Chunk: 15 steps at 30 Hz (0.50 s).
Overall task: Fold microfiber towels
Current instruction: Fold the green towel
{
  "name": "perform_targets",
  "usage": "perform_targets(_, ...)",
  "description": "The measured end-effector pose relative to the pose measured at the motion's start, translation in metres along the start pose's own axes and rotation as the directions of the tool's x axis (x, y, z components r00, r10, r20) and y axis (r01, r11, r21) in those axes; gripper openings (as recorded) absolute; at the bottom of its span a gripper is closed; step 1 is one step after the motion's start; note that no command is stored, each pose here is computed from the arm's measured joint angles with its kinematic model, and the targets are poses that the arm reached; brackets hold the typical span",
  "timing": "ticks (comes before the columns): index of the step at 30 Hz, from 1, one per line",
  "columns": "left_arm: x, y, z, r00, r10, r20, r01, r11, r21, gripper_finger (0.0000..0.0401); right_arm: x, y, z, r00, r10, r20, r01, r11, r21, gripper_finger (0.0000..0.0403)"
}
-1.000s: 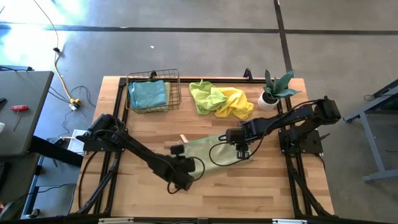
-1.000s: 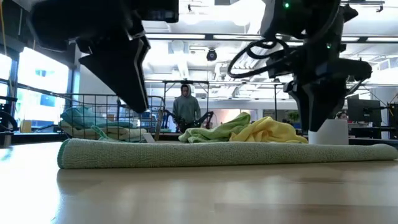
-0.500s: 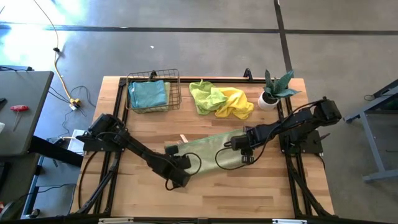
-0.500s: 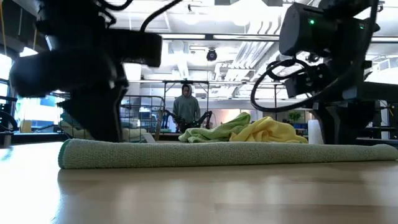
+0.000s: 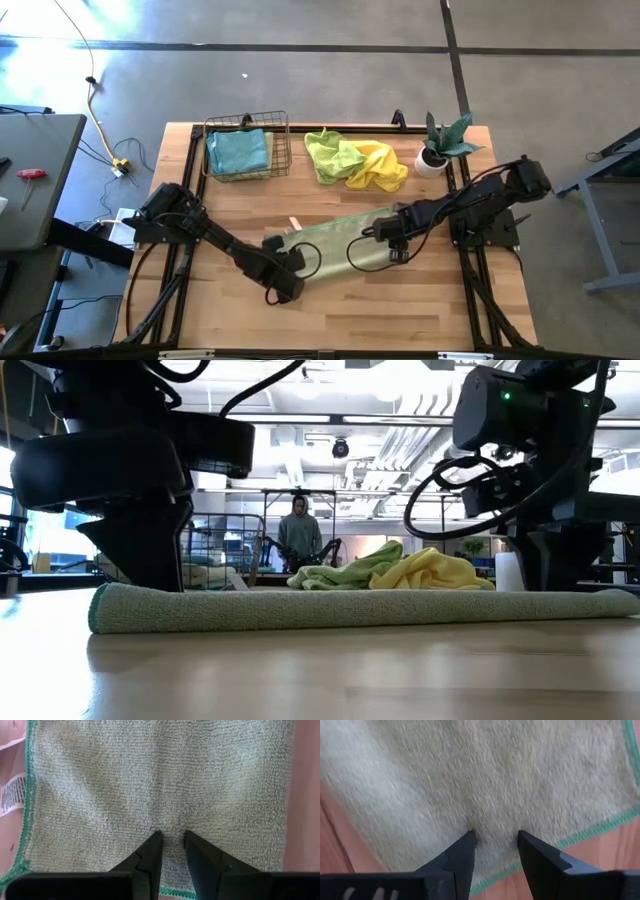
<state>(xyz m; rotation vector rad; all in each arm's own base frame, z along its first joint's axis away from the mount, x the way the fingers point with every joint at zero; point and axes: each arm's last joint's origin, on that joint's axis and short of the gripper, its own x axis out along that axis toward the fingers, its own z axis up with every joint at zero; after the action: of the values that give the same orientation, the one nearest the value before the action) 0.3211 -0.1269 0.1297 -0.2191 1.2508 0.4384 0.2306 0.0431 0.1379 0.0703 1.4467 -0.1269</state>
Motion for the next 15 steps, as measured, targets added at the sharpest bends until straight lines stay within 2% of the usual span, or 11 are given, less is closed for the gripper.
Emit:
perform_targets(4,-0.003,-0.002,0.004,0.999,0.023,0.031,-0.024,0.999,0.026,0.0078,-0.011,-0.001,-0.002,1.000,-0.004,-0.015,0.004,1.000,-0.004,0.0146)
perform_targets(8,-0.014,-0.009,0.018,0.995,0.005,0.098,-0.014,0.996,0.088,0.0078,-0.029,-0.002,0.001,1.000,-0.017,0.017,0.017,1.000,0.013,0.0146)
perform_targets(12,-0.017,-0.010,0.023,0.993,0.009,0.120,-0.026,0.991,0.135,0.0078,-0.036,-0.005,0.001,0.997,-0.063,0.052,0.058,0.995,0.085,0.0146)
perform_targets(15,-0.017,-0.007,0.019,0.995,0.048,0.084,-0.061,0.985,0.159,0.0078,-0.036,-0.006,-0.001,0.996,-0.081,0.038,0.074,0.987,0.144,0.0147)
